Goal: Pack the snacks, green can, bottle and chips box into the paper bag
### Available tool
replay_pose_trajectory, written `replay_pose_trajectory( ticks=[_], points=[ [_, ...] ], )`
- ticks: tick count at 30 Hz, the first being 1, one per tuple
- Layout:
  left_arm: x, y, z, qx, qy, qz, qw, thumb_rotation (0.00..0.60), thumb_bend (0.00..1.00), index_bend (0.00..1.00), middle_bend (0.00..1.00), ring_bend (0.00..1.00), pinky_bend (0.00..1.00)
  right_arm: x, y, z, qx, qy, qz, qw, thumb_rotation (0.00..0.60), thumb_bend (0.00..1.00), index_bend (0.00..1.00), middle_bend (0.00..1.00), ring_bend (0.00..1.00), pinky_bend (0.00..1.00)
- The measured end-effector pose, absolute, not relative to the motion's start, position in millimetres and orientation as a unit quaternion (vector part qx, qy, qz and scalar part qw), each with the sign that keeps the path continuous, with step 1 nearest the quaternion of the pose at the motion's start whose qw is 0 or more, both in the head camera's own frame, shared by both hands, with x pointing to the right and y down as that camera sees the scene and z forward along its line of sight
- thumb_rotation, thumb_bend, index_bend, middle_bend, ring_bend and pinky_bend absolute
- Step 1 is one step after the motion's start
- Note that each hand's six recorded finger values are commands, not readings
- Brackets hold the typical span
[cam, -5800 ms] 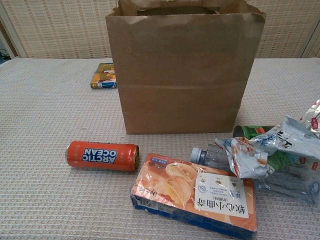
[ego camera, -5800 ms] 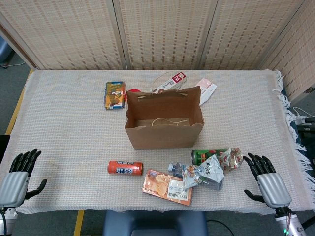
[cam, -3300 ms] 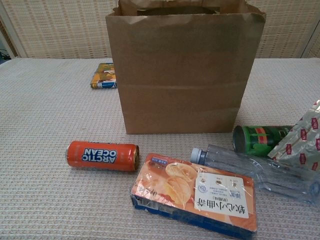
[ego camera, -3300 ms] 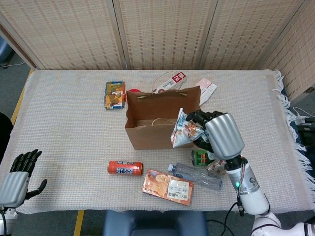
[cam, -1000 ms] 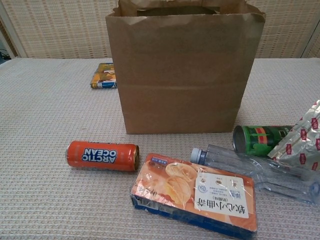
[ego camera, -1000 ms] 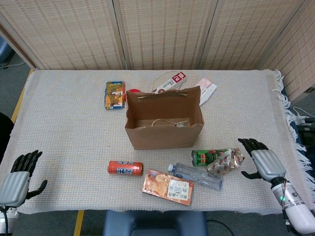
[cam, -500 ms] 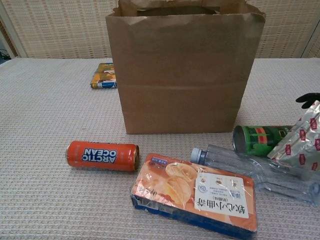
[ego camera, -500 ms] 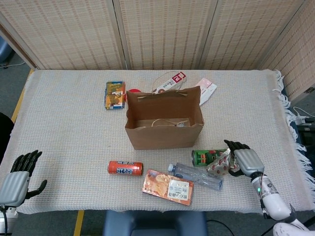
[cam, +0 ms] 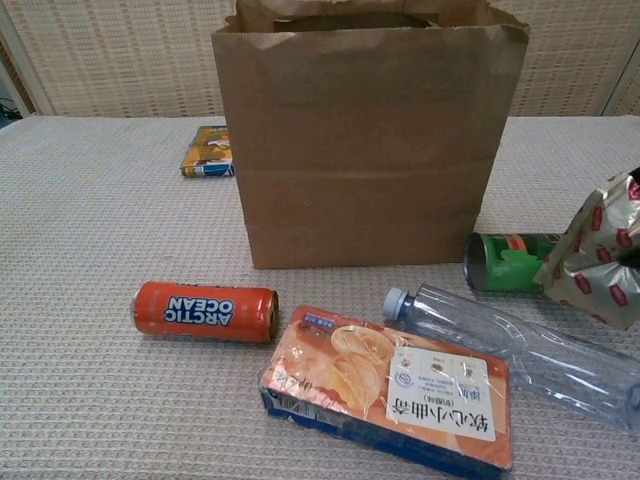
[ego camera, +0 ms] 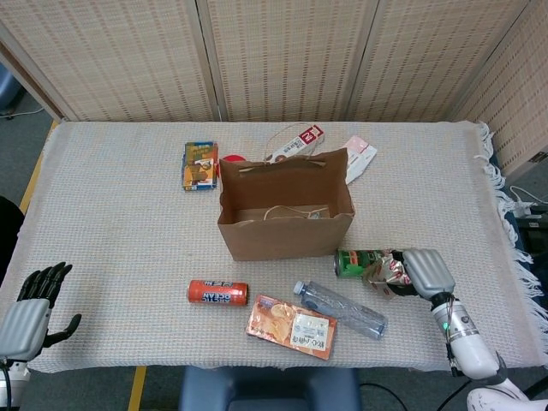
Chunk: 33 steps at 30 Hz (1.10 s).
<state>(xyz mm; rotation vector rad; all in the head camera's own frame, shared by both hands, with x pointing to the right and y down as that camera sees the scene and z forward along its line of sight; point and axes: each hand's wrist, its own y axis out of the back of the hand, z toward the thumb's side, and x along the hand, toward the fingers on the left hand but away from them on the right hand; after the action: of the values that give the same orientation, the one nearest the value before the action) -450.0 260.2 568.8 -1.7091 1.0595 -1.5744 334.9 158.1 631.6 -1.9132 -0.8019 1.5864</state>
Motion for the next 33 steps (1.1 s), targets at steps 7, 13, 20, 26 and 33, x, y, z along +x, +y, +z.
replay_pose_trajectory(
  ticks=[7, 13, 20, 26, 33],
  points=[
    [-449, 260, 570, -0.64, 0.395, -0.592, 0.291, 0.6, 0.33, 0.0, 0.0, 0.0, 0.01, 333, 121, 587, -0.714, -0.39, 0.527, 0.245, 0.6, 0.44, 0.72, 0.61, 0.67, 0.8],
    [-448, 260, 570, -0.64, 0.394, -0.592, 0.291, 0.6, 0.33, 0.0, 0.0, 0.0, 0.01, 301, 89, 535, -0.734, -0.453, 0.439, 0.249, 0.6, 0.44, 0.72, 0.61, 0.67, 0.8],
    [-449, 260, 571, -0.639, 0.395, -0.593, 0.29, 0.6, 0.33, 0.0, 0.0, 0.0, 0.01, 259, 44, 473, -0.727, -0.516, 0.346, 0.293, 0.6, 0.44, 0.72, 0.61, 0.67, 0.79],
    [-449, 260, 571, -0.643, 0.392, -0.592, 0.287, 0.6, 0.33, 0.0, 0.0, 0.0, 0.01, 233, 22, 465, -0.71, -0.516, 0.352, 0.325, 0.6, 0.44, 0.71, 0.61, 0.67, 0.79],
    [-450, 260, 571, -0.647, 0.397, -0.59, 0.275, 0.6, 0.33, 0.0, 0.0, 0.0, 0.01, 195, 2, 501, -0.701, -0.493, 0.388, 0.339, 0.6, 0.44, 0.71, 0.61, 0.66, 0.78]
  ],
)
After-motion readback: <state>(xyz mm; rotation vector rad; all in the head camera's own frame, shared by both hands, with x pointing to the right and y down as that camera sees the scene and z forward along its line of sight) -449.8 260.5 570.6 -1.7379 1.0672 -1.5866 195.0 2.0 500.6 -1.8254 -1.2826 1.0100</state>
